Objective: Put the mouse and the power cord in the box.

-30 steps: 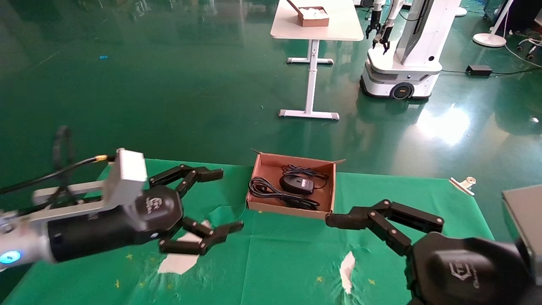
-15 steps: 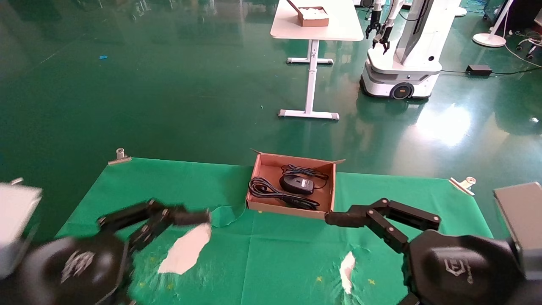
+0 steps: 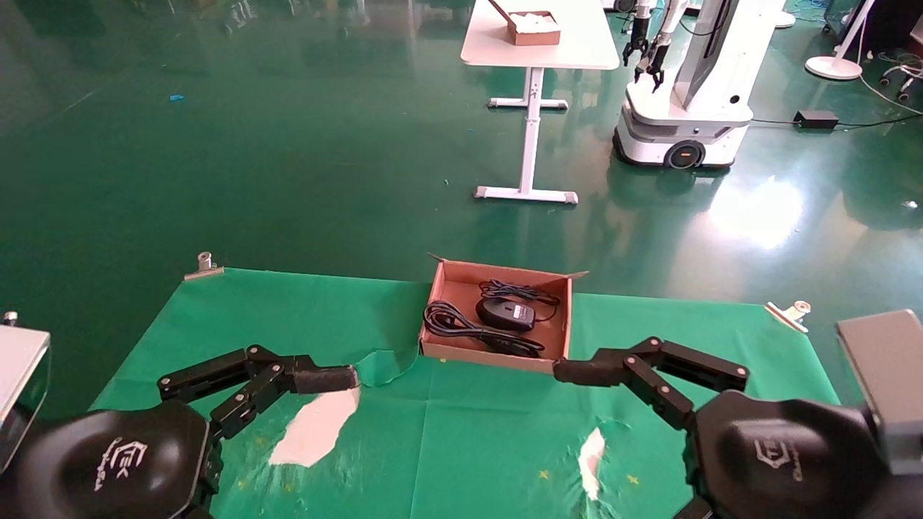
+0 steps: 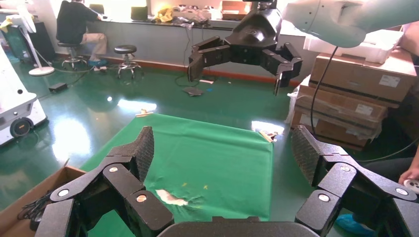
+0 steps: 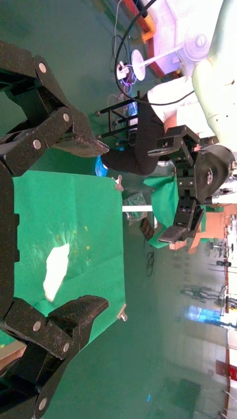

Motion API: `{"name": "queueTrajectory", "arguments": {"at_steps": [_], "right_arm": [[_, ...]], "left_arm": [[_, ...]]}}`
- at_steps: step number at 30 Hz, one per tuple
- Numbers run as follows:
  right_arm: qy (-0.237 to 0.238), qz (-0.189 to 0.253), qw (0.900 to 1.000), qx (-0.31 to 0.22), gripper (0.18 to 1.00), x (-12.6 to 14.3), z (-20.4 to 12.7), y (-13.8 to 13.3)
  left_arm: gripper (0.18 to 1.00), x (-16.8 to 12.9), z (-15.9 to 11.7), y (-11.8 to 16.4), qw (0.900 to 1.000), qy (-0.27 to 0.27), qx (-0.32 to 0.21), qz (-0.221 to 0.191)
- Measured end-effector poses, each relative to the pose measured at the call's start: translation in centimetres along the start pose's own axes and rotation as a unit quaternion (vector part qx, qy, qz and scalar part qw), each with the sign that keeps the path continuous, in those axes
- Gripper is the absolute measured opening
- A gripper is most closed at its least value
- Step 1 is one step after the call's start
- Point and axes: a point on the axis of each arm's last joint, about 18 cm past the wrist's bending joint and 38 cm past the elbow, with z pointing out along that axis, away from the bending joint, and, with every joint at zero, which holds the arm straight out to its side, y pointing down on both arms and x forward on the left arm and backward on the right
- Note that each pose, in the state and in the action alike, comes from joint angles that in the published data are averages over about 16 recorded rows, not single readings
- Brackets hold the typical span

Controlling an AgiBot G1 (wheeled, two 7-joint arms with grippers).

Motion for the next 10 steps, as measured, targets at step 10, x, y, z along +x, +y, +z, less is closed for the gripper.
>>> {"name": "queueTrajectory", "arguments": {"at_steps": [10], "right_arm": [[0.0, 0.0, 1.0, 0.0, 1.001, 0.02, 0.01, 0.02]], "left_arm": [[1.001, -0.33, 0.11, 0.18, 1.0, -0.005, -0.001, -0.001]]}}
